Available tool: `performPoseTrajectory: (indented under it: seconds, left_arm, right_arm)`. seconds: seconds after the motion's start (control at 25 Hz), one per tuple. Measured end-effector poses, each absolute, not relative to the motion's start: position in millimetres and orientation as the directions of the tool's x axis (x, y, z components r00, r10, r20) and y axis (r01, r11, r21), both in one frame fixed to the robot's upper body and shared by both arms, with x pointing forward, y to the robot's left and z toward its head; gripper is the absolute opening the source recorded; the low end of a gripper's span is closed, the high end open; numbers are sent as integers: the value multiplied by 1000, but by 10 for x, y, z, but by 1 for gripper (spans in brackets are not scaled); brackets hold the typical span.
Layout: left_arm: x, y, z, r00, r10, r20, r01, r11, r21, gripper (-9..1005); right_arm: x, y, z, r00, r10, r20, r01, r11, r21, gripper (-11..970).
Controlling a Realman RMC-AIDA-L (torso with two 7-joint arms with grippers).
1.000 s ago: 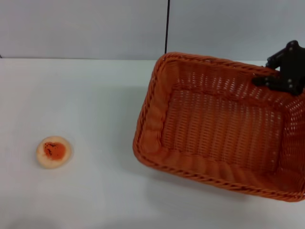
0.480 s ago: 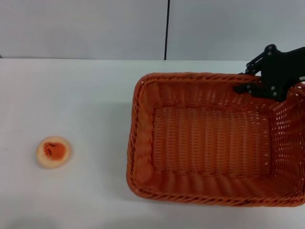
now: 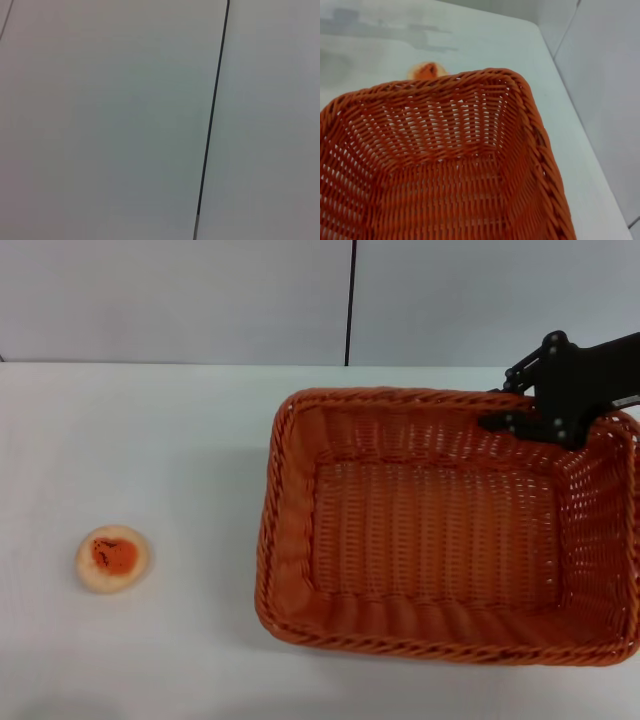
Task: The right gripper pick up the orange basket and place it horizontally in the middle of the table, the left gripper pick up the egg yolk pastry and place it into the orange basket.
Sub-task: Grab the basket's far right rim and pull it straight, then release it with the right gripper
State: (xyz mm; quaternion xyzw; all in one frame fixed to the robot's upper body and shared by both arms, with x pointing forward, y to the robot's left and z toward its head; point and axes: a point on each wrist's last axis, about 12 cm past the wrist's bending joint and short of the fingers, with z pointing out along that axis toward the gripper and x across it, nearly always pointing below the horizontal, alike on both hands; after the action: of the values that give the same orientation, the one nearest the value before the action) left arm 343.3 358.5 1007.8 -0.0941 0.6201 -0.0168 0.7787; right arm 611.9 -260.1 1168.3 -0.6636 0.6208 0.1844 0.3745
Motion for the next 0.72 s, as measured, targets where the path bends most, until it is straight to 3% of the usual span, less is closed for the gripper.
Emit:
performPoseTrajectory:
  seconds: [0.72]
  left_arm:
    - [3454, 3583, 10075, 228, -144, -963, -89, 982, -168, 780]
  right_arm:
    - [6196, -2289, 11583, 169, -647, -744, -965, 45, -258, 163]
